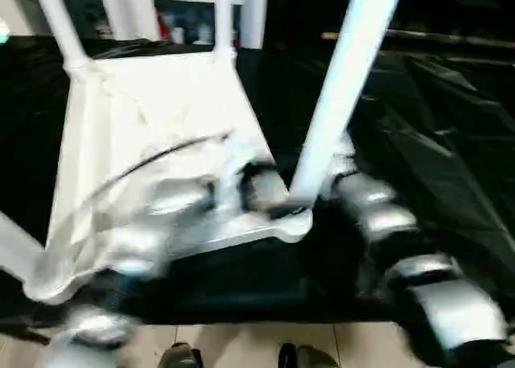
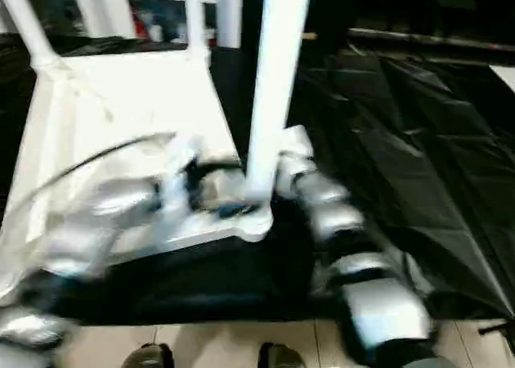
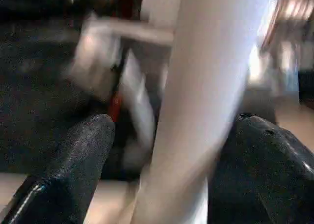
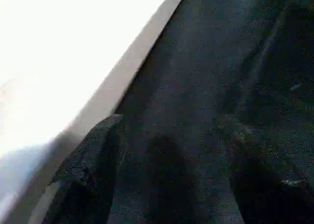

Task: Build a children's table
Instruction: Rotate table base, then rotate leg to tighten

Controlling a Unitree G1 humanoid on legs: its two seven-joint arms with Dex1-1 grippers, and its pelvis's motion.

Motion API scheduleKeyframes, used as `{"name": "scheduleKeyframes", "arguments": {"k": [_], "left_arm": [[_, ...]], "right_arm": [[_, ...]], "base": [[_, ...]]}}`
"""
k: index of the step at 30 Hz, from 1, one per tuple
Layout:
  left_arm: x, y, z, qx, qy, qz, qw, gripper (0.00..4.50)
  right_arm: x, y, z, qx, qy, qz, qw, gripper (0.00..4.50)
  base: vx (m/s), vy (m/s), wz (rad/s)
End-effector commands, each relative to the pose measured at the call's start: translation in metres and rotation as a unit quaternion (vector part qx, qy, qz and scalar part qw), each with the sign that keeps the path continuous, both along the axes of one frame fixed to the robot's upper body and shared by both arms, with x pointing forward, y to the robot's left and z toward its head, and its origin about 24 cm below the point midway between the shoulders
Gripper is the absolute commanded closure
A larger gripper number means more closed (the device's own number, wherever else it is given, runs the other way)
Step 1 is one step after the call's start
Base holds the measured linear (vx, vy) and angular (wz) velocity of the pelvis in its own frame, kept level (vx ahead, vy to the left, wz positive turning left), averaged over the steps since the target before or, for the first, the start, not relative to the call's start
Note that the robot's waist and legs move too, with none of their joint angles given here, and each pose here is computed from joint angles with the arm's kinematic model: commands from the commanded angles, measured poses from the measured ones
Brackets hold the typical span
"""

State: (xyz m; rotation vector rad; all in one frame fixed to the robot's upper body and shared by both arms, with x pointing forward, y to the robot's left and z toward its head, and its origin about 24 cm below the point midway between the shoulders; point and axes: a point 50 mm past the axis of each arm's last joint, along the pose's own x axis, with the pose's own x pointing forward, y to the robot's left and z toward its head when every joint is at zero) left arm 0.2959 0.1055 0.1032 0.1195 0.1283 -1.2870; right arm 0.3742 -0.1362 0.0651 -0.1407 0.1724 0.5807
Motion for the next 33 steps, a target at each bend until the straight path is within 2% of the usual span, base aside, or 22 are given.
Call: {"name": "scheduleKeyframes", "arguments": {"k": [1,4,6,9,11,12,17,19,21,24,28,30,33], "left_arm": [[-0.007,-0.006,-0.002,0.030,0.000,-0.028,0.999,0.20],[-0.013,0.000,-0.007,0.065,0.010,-0.024,0.998,0.20],[-0.016,0.002,-0.012,0.092,0.006,-0.016,0.996,0.47],[-0.017,0.005,-0.021,0.134,-0.009,-0.004,0.991,0.59],[-0.019,0.006,-0.024,0.142,-0.005,-0.004,0.990,0.77],[-0.020,0.007,-0.026,0.153,0.002,-0.005,0.988,0.88],[-0.021,0.011,-0.029,0.190,0.004,0.004,0.982,1.30],[-0.021,0.011,-0.028,0.194,0.008,0.011,0.981,1.44],[-0.021,0.012,-0.028,0.196,0.008,0.011,0.980,1.52],[-0.021,0.016,-0.029,0.208,0.012,0.013,0.978,1.90],[-0.019,0.026,-0.026,0.233,0.021,0.033,0.972,2.16],[-0.019,0.031,-0.023,0.240,0.022,0.038,0.970,2.43],[-0.020,0.033,-0.021,0.245,0.023,0.038,0.968,2.56]], "right_arm": [[-0.005,-0.006,-0.003,-0.010,0.002,0.020,1.000,1.38],[-0.012,-0.021,-0.006,-0.048,0.009,0.051,0.998,1.38],[-0.020,-0.033,-0.006,-0.072,0.015,0.075,0.994,1.38],[-0.032,-0.046,-0.001,-0.078,0.021,0.106,0.991,1.38],[-0.039,-0.049,0.002,-0.077,0.023,0.123,0.989,1.38],[-0.048,-0.052,0.008,-0.077,0.023,0.147,0.986,1.38],[-0.067,-0.052,0.019,-0.066,0.033,0.203,0.976,1.38],[-0.081,-0.049,0.024,-0.056,0.053,0.244,0.967,1.38],[-0.086,-0.049,0.025,-0.057,0.064,0.259,0.962,1.38],[-0.097,-0.051,0.027,-0.062,0.088,0.284,0.953,1.38],[-0.106,-0.056,0.031,-0.075,0.118,0.299,0.944,1.38],[-0.108,-0.058,0.032,-0.084,0.128,0.306,0.940,1.38],[-0.109,-0.058,0.033,-0.087,0.131,0.306,0.939,1.38]], "base": [[0.000,0.000,0.00],[0.000,0.000,0.00],[0.000,0.000,0.00],[0.000,0.000,0.00],[0.000,0.000,0.00],[0.000,0.000,0.00],[0.000,0.000,0.00],[0.000,0.000,0.00],[0.000,0.000,0.00],[0.000,0.000,0.00],[0.000,0.000,0.00],[0.000,0.000,0.00],[0.000,0.000,0.00]]}}
